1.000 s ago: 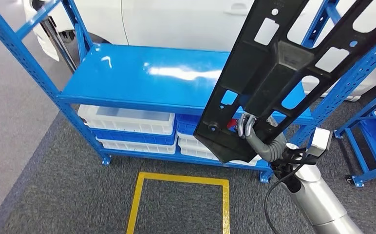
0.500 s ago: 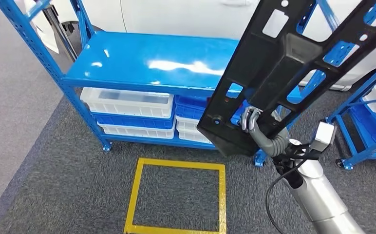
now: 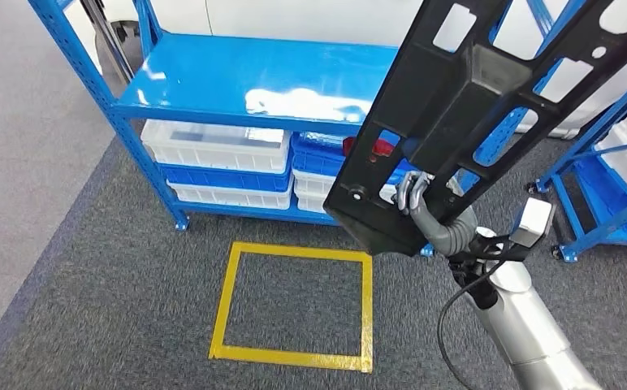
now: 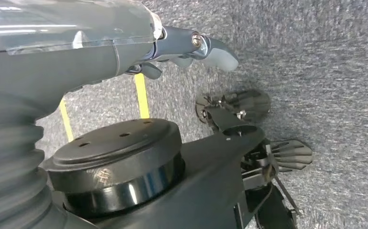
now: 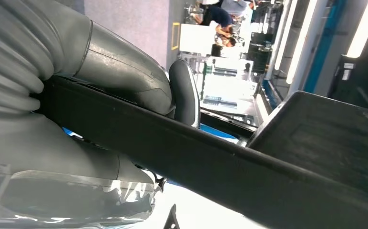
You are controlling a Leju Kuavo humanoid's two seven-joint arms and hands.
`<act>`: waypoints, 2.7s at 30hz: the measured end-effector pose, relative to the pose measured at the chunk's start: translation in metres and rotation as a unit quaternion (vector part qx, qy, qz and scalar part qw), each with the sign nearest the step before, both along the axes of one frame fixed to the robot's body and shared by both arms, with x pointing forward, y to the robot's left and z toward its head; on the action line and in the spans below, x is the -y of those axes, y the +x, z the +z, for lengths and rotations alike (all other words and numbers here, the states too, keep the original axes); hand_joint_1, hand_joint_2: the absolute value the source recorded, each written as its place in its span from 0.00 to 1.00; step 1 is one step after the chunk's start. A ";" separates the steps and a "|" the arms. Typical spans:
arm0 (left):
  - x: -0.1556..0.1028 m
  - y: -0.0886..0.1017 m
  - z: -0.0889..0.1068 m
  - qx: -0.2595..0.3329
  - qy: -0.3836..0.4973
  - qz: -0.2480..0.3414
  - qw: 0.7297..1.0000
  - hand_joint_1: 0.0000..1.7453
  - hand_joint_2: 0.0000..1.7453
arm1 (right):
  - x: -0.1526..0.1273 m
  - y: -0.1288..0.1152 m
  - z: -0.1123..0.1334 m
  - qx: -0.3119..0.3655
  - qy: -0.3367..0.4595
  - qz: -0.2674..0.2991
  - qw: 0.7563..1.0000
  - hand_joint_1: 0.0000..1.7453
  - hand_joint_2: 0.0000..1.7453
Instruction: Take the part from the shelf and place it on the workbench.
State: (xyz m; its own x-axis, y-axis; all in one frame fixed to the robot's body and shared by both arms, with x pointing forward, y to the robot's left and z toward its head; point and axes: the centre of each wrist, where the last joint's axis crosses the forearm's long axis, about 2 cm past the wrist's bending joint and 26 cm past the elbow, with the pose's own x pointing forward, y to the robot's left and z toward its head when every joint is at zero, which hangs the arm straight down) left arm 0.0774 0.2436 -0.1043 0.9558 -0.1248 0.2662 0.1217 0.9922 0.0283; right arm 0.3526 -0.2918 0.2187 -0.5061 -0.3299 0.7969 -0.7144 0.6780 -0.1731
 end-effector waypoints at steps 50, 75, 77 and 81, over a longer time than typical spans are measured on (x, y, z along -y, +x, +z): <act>0.003 -0.004 0.000 0.015 0.011 -0.027 0.999 0.00 1.00 | 0.013 -0.019 -0.014 -0.017 -0.021 -0.019 0.999 0.98 1.00; -0.001 -0.017 -0.003 0.013 0.020 -0.017 1.000 0.00 1.00 | 0.002 -0.014 -0.012 -0.011 -0.018 0.010 1.000 0.98 1.00; 0.000 -0.017 -0.003 0.014 0.020 -0.022 0.999 0.00 1.00 | 0.003 -0.016 -0.014 -0.012 -0.017 0.010 1.000 0.98 1.00; -0.001 -0.019 -0.003 0.008 0.022 -0.032 0.999 0.00 1.00 | 0.003 -0.018 -0.014 -0.010 -0.012 0.012 1.000 0.98 1.00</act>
State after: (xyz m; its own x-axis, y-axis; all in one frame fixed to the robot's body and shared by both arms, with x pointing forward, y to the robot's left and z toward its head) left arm 0.0586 0.2442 -0.1073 0.9415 -0.1969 0.2734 0.1833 0.9802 0.0747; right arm 0.3346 -0.2953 0.2050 -0.4821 -0.3217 0.8149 -0.7340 0.6562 -0.1752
